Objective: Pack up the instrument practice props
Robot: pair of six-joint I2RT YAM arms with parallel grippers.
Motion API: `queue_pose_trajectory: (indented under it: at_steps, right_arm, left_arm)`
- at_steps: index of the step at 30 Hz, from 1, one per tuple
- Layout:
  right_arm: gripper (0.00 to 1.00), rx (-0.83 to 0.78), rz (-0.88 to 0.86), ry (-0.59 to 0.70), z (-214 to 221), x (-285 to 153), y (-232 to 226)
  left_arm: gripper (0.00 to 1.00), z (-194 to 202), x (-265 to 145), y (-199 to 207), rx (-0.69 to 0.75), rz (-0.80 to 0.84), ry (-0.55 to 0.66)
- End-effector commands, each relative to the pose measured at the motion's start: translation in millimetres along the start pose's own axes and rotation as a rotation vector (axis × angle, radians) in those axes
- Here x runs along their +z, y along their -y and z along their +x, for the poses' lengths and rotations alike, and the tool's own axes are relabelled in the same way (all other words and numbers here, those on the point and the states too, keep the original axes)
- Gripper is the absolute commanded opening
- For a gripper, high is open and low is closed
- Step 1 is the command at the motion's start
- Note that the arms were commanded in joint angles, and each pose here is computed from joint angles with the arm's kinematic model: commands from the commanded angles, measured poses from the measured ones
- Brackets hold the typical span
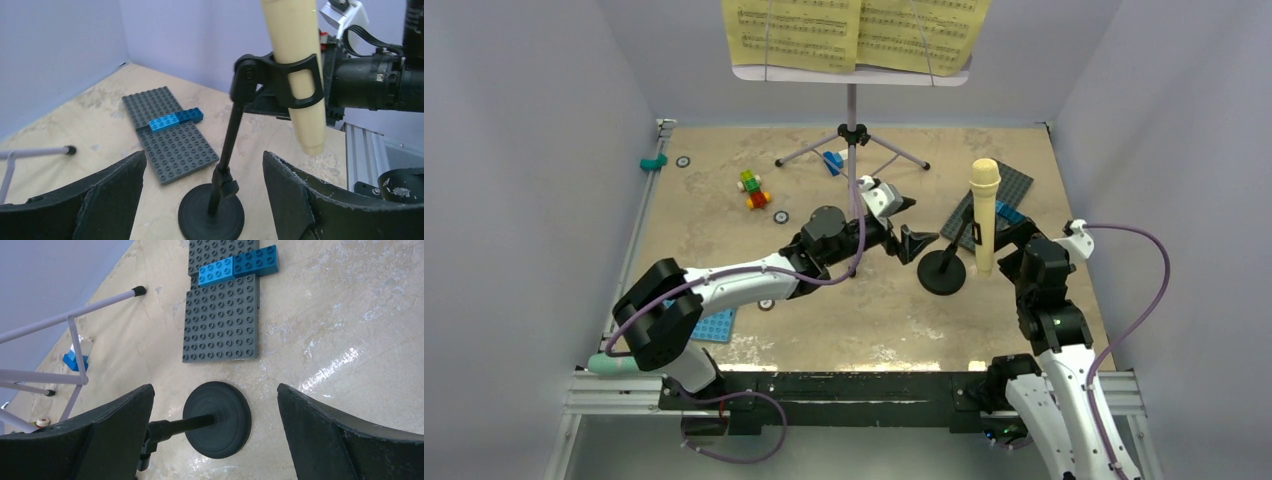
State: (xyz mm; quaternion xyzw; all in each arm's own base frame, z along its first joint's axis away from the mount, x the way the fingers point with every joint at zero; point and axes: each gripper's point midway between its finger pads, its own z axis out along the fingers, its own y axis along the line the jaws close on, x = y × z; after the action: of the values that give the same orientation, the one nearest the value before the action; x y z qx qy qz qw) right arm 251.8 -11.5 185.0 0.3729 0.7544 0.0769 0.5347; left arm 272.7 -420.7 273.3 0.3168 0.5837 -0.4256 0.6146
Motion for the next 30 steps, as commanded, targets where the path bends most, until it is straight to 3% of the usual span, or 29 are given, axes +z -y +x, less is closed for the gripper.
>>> queue_pose_trajectory:
  at_steps: [1, 13, 30]
  right_arm:
    - [0.99, 0.023, -0.034, 0.006, -11.2, -8.1, -13.0]
    - [0.99, 0.021, -0.049, -0.035, -3.7, -7.8, -16.2]
    - [0.99, 0.007, -0.024, -0.035, -1.6, -5.8, -10.5]
  left_arm:
    - [0.88, -22.1, 24.6, 33.7, 0.147, 0.146, 0.102]
    - [0.78, -5.7, 59.5, 41.9, 0.242, 0.208, 0.114]
    - [0.57, 18.2, 90.5, 45.6, 0.22, 0.264, 0.071]
